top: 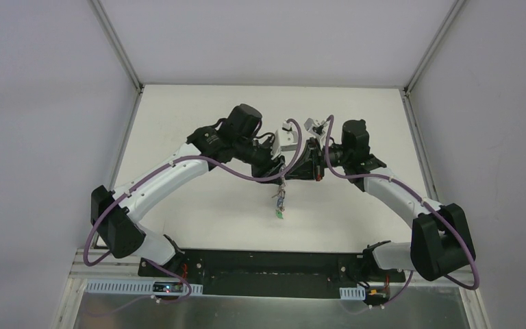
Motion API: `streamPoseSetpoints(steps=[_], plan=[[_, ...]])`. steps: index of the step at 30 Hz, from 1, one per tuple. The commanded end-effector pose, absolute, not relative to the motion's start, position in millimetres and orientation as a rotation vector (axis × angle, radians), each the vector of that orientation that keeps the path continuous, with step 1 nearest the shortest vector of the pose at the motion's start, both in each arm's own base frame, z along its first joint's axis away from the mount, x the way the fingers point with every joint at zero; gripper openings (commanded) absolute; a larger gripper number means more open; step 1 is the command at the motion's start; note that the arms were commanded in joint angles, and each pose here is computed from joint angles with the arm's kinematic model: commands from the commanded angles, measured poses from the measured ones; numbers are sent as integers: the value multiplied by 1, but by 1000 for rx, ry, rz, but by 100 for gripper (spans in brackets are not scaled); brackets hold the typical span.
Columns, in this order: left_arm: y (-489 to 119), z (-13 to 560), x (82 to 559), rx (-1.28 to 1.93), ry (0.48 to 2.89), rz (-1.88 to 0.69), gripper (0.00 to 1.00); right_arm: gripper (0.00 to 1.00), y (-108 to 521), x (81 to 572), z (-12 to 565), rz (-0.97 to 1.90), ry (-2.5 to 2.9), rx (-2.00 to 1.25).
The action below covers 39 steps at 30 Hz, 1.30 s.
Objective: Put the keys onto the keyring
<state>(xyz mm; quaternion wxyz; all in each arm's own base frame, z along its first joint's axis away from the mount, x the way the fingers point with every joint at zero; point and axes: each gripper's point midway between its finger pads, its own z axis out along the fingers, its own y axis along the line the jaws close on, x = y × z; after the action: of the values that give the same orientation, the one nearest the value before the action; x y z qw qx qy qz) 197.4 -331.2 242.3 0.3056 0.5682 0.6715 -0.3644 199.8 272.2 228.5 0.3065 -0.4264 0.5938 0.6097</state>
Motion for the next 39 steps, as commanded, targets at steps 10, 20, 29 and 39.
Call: streamPoseSetpoints(steps=[10,20,29,39], plan=[[-333,249,209,1400,1760,-1080,37,0,270,200,247,1577,1478,-1160],[-341,247,204,1371,1754,-1202,34,0,270,201,246,1577,1486,-1153],[-342,246,200,1375,1765,-1237,18,0,269,203,246,1573,1490,-1146],[-341,242,200,1374,1778,-1236,18,0,269,203,247,1569,1489,-1142]])
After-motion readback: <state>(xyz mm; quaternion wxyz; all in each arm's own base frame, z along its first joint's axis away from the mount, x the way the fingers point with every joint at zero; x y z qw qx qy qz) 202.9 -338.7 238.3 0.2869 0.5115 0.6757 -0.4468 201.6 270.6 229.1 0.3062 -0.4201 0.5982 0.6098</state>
